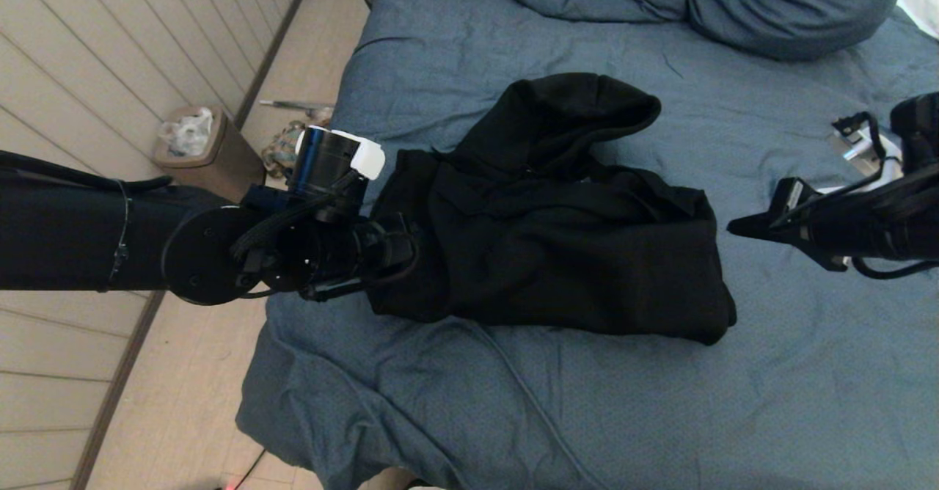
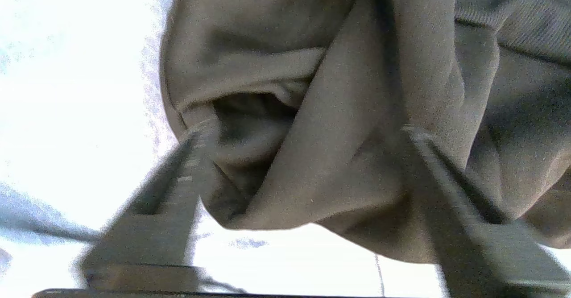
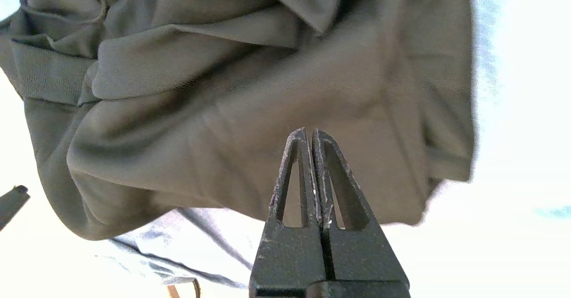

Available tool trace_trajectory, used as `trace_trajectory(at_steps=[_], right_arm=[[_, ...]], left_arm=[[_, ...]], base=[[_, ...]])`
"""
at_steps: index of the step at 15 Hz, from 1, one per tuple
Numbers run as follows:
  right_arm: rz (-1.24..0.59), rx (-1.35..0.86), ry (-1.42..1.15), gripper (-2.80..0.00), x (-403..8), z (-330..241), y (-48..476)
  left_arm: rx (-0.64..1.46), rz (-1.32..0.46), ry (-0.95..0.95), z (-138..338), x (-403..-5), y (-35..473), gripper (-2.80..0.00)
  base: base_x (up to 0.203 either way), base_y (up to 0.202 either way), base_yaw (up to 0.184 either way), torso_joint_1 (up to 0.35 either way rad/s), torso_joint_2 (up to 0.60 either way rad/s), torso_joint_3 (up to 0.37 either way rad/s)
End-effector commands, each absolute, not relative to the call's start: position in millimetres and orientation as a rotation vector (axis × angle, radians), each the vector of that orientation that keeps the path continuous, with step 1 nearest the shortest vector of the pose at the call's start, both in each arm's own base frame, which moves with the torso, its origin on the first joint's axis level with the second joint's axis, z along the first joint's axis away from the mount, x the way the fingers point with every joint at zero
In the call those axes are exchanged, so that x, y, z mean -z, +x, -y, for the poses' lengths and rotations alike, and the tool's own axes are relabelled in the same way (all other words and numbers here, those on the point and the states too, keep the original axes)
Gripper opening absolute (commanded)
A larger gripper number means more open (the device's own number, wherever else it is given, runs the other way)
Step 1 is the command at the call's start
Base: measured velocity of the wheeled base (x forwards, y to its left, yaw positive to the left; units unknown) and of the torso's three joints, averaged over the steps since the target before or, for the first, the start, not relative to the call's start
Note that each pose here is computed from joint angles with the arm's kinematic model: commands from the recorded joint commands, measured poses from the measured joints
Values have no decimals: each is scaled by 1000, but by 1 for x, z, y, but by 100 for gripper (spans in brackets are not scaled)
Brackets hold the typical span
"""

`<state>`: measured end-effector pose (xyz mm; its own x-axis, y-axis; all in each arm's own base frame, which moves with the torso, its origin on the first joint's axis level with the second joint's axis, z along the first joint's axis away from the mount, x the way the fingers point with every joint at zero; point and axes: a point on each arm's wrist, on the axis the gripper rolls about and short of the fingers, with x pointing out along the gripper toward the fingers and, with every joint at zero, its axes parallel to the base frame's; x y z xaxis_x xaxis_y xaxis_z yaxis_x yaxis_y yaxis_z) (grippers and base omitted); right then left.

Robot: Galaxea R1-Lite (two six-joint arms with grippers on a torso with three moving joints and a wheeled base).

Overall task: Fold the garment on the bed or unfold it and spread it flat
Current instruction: Fold the black sweatshirt

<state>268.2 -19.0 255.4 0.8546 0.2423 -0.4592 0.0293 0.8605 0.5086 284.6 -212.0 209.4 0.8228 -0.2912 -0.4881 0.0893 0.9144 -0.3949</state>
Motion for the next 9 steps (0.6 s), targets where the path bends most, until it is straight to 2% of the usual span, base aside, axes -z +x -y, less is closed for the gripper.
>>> trace_trajectory(at_steps=[1, 4, 9], right_arm=[[-541, -119, 531, -280, -255, 19, 262], [-576, -112, 534, -280, -245, 19, 269], [-648, -62, 540, -280, -221, 32, 290]], left_arm=[[210, -571, -377, 213, -211, 283, -280], [224, -541, -400, 210, -222, 279, -280], [267, -666, -376, 235, -186, 275, -280]], base=[[0, 0, 0, 0, 0, 0], [0, 0, 0, 0, 0, 0], [0, 0, 0, 0, 0, 0]])
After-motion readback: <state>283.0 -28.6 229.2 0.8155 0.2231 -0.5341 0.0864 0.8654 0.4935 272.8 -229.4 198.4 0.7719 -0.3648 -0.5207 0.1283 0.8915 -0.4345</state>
